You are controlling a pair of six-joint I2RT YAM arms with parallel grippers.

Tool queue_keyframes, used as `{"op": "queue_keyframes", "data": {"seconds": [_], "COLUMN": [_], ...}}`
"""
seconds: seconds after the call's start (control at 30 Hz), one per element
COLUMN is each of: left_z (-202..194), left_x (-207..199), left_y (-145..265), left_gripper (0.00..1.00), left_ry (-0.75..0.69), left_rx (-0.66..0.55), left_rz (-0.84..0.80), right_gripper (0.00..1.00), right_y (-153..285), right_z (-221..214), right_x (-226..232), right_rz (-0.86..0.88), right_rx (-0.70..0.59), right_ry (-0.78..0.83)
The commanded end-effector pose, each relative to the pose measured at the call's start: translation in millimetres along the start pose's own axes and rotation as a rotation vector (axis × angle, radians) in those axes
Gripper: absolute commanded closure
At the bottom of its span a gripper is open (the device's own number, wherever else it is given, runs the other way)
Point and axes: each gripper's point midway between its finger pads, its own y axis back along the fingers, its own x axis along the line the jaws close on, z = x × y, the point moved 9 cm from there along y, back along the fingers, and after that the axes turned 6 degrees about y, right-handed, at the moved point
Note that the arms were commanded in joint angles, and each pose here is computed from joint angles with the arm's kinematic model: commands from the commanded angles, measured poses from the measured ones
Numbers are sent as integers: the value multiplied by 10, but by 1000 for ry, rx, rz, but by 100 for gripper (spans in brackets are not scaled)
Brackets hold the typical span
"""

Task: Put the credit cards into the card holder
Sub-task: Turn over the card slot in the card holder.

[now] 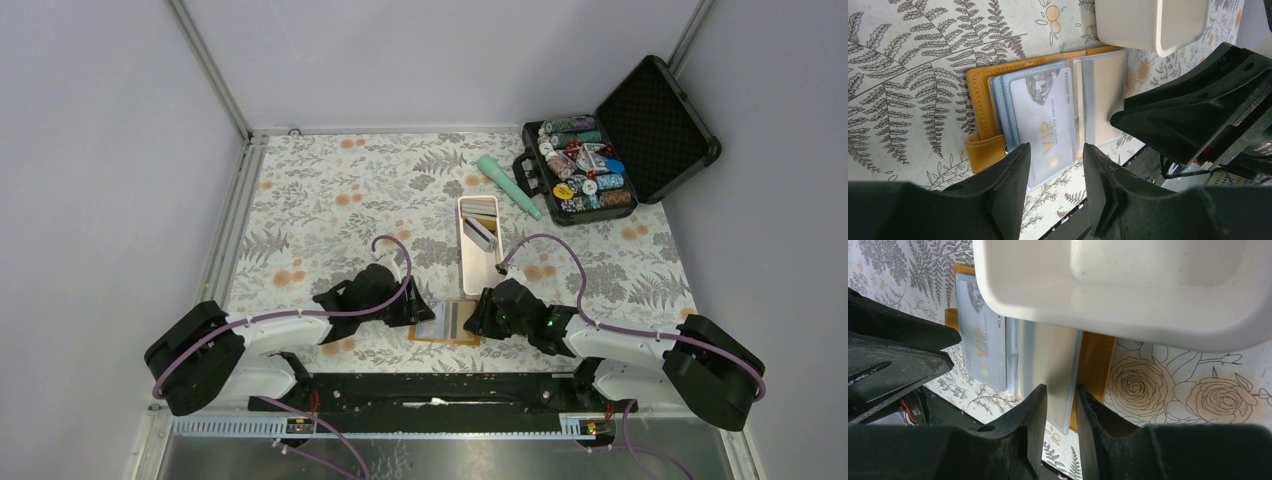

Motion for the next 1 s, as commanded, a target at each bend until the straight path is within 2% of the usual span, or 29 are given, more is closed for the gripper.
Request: {"op": "queue_keyframes", "data": {"seconds": [0.0, 0.4, 0.83, 0.97], "left_z": [24, 23, -11, -29], "left_x": [-24, 6, -6, -70], "left_y": [6, 13, -59, -60], "left_gripper": [55, 55, 56, 56], "left_ry": [-14, -28, 1, 31], "left_rx": [-28, -32, -12, -3], "left_rz": [0, 53, 43, -17], "right_gripper": [66, 66, 66, 66], "right_y": [-21, -21, -18, -25], "right_z": [-12, -19, -10, -14], "right_x": [-55, -62, -54, -53], "right_rz": [-27, -28, -23, -22], "right_rx": [-9, -7, -15, -12], "right_ry": [-7, -9, -13, -13]}}
